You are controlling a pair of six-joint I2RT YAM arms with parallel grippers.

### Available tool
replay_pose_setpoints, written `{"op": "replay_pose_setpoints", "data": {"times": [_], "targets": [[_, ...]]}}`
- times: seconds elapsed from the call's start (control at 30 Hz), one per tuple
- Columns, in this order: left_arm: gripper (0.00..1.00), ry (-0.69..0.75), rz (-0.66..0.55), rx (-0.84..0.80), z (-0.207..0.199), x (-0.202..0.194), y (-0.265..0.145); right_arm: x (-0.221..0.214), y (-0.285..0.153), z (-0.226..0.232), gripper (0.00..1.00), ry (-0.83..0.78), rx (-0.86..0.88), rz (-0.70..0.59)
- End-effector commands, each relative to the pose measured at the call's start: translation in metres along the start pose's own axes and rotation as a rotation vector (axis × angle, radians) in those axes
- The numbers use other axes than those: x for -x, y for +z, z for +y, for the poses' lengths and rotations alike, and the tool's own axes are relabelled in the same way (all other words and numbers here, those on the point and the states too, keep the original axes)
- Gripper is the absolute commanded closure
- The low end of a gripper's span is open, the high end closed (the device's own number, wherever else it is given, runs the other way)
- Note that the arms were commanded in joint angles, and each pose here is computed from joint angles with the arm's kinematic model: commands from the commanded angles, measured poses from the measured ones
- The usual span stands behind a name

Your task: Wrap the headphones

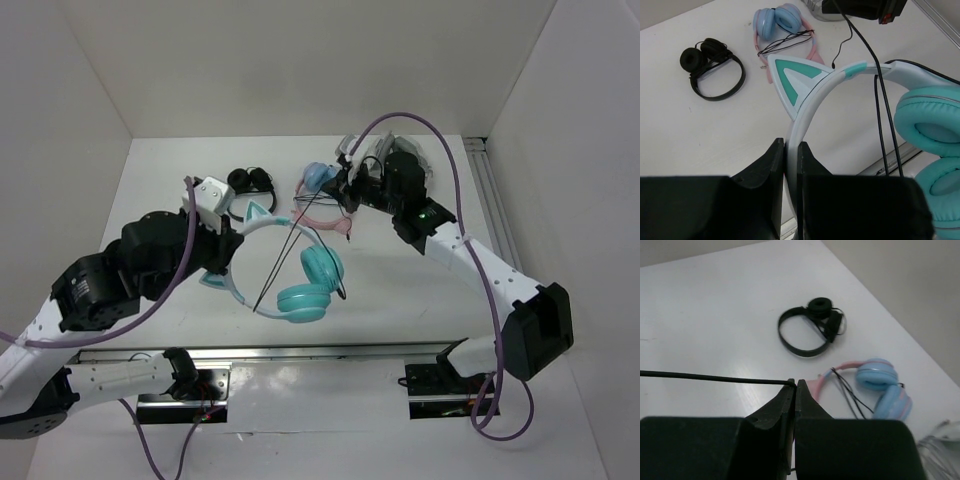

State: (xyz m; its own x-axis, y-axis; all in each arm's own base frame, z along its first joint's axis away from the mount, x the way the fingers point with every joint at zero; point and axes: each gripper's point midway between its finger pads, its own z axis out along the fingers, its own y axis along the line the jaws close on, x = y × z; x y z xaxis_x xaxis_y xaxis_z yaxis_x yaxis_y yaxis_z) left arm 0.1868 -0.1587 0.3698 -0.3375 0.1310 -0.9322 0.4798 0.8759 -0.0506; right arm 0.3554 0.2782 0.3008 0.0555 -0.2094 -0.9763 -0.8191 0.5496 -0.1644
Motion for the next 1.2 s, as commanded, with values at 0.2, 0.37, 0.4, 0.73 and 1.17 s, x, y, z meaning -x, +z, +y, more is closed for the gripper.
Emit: {"op": "replay_pose_setpoints", "data": {"times": [0.2, 0.37, 0.4, 0.73, 1.17], "targets": [[1.00, -0.201, -0.234, -0.243, -0.038, 0.063, -0.035, 0.006, 0.025, 0.102, 1.00, 0.144, 0.415, -0.181], [1.00, -0.258, -0.282, -0.253, -0.040, 0.070, -0.034, 0.006, 0.018, 0.141, 1.00, 0.195, 0.525, -0.261], [1.00, -0.259, -0.284, -0.244, -0.039, 0.069, -0.031, 0.019, 0.014, 0.148, 1.00, 0.173, 0.550, -0.327], [1.00, -0.283, -0.253, -0.138, -0.029, 0.074, -0.017, 0.020, 0.026, 0.179, 0.96, 0.222, 0.564, -0.370], [1.00, -0.274, -0.219, 0.051, 0.001, 0.094, -0.025, -0.007, 0.041, 0.180, 1.00, 0.321, 0.521, -0.374]]}}
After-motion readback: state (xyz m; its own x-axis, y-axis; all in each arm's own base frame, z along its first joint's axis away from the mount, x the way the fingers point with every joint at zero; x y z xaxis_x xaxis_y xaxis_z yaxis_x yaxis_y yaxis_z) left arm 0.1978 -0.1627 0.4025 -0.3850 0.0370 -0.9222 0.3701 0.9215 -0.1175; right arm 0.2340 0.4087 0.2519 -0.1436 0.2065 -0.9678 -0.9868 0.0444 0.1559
